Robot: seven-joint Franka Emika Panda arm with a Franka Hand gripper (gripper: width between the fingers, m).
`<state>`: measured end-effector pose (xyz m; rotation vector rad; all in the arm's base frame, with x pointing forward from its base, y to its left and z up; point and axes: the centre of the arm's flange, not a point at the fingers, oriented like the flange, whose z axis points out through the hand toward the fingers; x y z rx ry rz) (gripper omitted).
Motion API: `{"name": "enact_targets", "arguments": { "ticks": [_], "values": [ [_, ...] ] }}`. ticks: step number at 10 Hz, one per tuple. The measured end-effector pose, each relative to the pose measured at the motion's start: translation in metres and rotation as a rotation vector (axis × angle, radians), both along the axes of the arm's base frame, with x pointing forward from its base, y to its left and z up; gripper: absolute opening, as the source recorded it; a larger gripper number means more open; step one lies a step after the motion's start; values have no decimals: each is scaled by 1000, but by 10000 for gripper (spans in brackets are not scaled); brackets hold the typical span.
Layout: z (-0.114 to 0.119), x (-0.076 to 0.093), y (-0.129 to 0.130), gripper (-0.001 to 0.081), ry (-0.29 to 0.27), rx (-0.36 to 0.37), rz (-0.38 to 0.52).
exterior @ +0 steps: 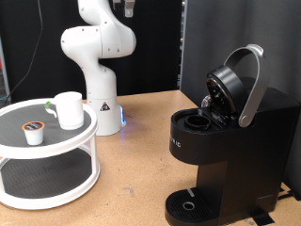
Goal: Make a cup of coffee with the keurig machine
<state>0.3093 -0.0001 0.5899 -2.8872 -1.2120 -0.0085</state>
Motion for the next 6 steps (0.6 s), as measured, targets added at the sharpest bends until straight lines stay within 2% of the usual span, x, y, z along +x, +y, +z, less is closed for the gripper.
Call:
{"name": "enact_targets", "arguments": {
  "ticks": [2, 5, 6],
  "values": [
    [1, 1, -15, 805, -24, 29, 43],
    [0, -7, -68, 805, -49, 97, 85],
    [-2, -11, -84, 805, -32, 104, 78]
  ]
}}
